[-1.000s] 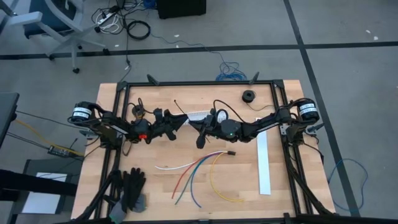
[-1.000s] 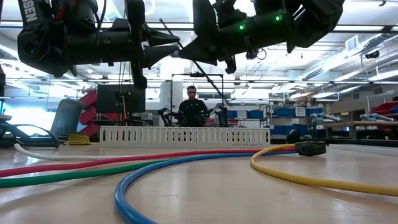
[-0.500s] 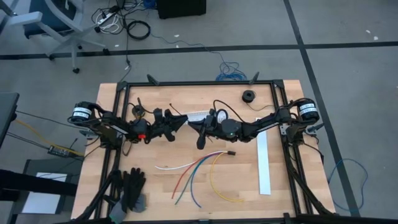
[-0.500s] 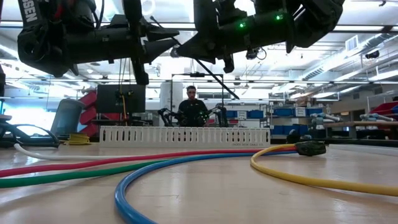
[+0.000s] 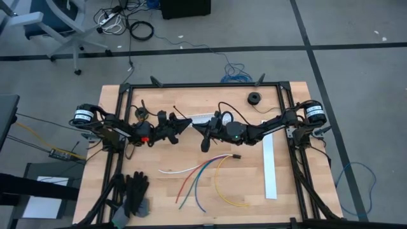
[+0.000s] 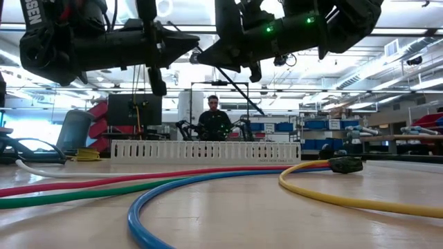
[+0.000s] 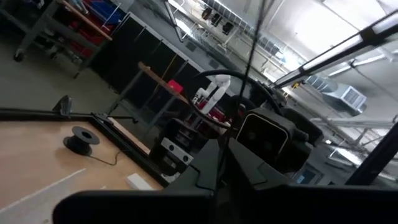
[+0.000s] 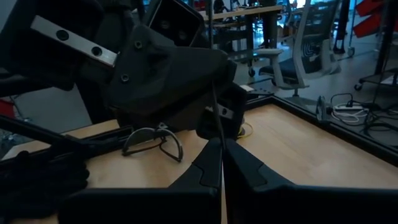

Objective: Ziptie cables
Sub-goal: Insert zip tie on the cable wire

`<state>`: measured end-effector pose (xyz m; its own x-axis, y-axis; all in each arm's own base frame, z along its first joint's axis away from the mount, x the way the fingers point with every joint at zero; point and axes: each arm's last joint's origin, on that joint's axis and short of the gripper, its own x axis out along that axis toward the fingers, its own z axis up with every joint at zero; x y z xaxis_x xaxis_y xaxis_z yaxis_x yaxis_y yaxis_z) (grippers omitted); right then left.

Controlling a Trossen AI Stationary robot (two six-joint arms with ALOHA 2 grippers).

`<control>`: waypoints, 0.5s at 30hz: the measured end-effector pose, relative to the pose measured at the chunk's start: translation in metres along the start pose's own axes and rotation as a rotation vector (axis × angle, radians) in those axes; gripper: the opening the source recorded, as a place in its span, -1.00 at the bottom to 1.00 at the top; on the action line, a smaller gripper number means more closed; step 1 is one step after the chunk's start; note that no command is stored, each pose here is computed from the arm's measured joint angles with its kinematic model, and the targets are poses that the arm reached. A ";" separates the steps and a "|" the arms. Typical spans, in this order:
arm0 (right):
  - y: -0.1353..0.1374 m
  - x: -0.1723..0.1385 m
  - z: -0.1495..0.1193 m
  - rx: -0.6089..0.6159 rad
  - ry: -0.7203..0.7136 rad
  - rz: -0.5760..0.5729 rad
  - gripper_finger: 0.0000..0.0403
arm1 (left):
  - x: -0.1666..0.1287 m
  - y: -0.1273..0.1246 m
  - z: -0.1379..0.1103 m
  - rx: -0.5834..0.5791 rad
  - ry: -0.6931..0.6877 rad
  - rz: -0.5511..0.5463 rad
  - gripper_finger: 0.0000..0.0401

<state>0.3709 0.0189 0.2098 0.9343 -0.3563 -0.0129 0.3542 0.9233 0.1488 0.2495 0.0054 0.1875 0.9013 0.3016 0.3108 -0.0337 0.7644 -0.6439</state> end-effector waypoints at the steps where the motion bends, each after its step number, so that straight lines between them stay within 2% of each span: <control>1: 0.000 0.000 0.000 0.000 0.000 0.000 -1.00 | 0.000 0.000 0.000 -0.012 0.001 0.001 -1.00; 15: 0.000 0.000 0.000 -0.009 0.001 -0.001 -1.00 | 0.000 0.001 -0.002 -0.139 0.019 0.013 -1.00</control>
<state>0.3708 0.0190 0.2097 0.9340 -0.3570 -0.0135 0.3553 0.9243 0.1397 0.2502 0.0055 0.1854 0.9092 0.2991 0.2898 0.0136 0.6741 -0.7385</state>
